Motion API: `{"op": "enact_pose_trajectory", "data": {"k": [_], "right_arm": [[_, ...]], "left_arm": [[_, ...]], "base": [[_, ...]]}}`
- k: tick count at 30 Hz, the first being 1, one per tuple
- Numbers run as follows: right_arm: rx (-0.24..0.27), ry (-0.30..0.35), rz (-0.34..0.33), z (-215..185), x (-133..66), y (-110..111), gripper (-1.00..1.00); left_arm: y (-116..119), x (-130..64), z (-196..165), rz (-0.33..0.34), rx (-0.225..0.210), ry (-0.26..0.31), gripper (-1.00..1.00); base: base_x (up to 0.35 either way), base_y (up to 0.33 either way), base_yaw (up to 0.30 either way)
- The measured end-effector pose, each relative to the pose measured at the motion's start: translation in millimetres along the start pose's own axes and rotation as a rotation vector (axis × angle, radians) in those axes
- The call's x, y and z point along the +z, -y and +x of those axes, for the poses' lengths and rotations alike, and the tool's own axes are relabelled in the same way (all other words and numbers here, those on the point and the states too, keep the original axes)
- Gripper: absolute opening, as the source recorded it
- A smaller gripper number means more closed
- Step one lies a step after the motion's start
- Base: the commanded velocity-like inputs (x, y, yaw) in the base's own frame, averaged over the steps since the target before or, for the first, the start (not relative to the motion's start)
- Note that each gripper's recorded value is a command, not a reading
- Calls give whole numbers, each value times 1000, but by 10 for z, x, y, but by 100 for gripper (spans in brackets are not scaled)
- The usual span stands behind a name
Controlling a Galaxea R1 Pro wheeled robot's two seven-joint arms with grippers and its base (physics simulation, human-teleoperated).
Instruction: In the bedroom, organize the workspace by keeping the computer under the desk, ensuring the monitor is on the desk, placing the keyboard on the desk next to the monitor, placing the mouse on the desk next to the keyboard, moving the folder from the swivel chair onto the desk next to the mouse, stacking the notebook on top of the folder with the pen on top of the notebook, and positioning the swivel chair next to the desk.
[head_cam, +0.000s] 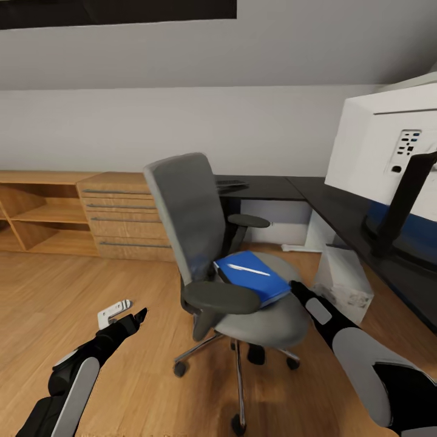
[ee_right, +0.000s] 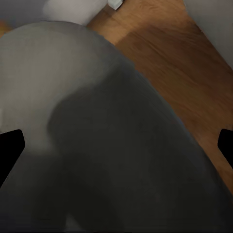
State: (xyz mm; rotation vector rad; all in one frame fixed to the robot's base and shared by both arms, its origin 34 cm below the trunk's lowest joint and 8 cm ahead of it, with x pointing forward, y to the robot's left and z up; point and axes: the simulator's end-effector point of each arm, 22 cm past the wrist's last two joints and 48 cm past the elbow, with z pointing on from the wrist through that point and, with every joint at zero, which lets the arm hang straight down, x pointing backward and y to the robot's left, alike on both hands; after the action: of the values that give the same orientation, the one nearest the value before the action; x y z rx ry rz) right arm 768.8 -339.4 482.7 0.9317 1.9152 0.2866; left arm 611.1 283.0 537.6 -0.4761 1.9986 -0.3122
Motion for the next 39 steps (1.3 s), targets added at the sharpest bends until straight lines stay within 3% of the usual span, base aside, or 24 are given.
{"op": "enact_pose_trajectory", "data": {"k": [31, 39], "right_arm": [[-7, 14, 11, -89, 5, 77, 100], [-1, 2, -2, -1, 0, -3, 100]], "left_arm": [[7, -1, 1, 2, -1, 0, 100], [9, 3, 10, 3, -2, -3, 100]], "base": [[0, 0, 249], [-9, -4, 72]]}}
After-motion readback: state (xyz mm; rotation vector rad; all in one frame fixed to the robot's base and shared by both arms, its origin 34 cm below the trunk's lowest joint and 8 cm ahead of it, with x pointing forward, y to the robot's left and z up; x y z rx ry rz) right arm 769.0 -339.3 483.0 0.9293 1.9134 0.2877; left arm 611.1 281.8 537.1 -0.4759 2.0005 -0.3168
